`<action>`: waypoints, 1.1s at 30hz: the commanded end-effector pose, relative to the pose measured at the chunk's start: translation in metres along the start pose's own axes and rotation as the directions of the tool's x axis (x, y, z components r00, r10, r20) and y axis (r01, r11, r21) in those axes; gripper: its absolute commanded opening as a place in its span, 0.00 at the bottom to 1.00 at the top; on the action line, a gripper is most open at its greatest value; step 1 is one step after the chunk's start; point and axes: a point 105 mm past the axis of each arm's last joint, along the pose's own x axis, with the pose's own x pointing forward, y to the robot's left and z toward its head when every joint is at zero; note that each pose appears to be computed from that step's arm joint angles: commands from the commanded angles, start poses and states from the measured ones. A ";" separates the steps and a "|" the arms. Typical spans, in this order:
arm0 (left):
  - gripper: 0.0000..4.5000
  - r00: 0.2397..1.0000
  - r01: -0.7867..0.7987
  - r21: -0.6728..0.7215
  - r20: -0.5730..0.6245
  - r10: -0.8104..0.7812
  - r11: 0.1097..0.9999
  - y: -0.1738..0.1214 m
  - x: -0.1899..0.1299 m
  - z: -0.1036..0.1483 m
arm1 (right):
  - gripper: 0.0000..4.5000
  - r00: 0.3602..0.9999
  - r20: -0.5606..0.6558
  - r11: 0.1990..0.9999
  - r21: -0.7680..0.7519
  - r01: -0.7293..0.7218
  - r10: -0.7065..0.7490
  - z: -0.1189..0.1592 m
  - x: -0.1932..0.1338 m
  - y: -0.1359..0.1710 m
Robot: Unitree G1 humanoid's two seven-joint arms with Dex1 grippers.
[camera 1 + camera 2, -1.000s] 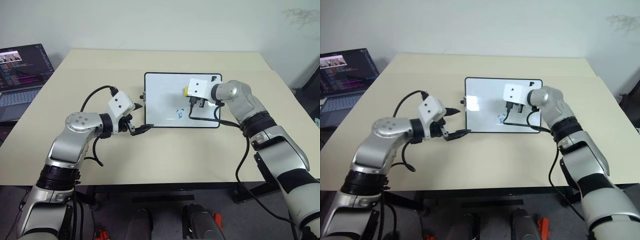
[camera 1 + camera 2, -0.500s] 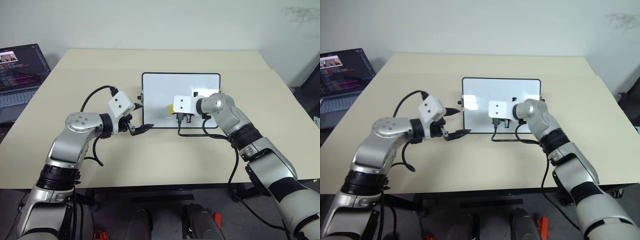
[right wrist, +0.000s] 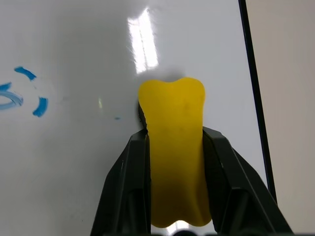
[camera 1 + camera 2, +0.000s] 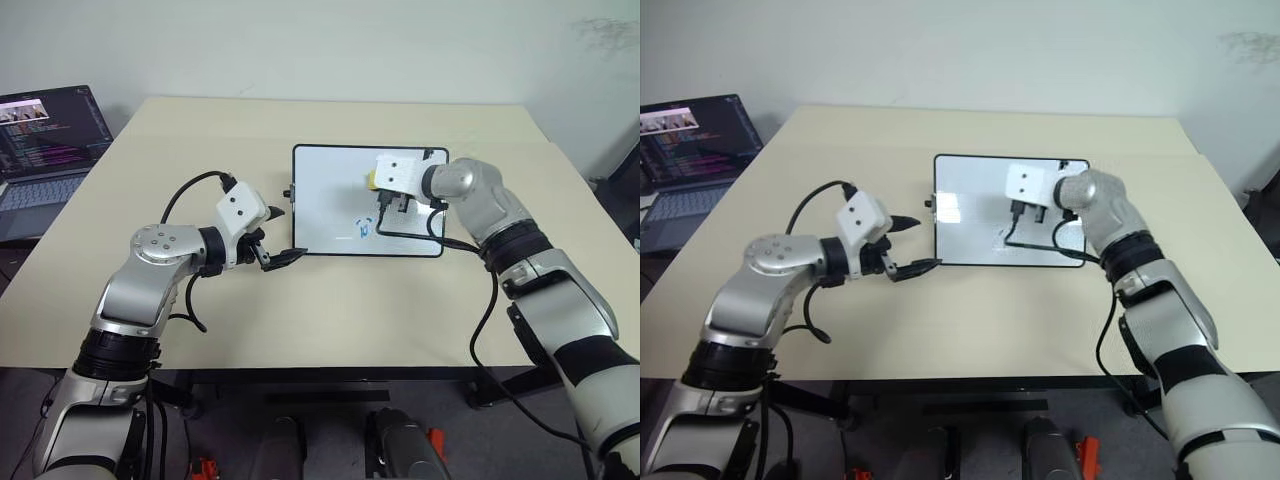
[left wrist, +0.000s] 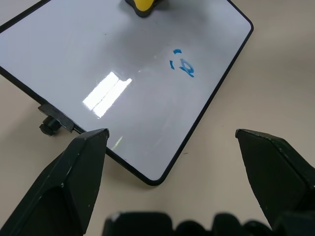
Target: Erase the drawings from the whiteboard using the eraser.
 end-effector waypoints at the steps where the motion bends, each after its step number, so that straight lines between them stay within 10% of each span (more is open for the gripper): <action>1: 1.00 0.999 -0.013 0.044 0.036 0.011 0.999 0.004 -0.002 0.014 | 0.23 0.997 -0.073 0.999 0.017 0.029 -0.028 -0.025 -0.009 -0.010; 15: 1.00 0.999 -0.009 0.044 0.035 0.008 0.999 0.005 -0.003 0.014 | 0.23 0.970 -0.045 0.971 -0.028 -0.239 0.238 -0.026 -0.009 0.058; 33: 1.00 0.999 -0.017 0.044 0.039 0.015 0.999 0.005 -0.003 0.015 | 0.23 0.998 0.023 0.999 0.019 0.050 -0.050 0.002 0.000 -0.003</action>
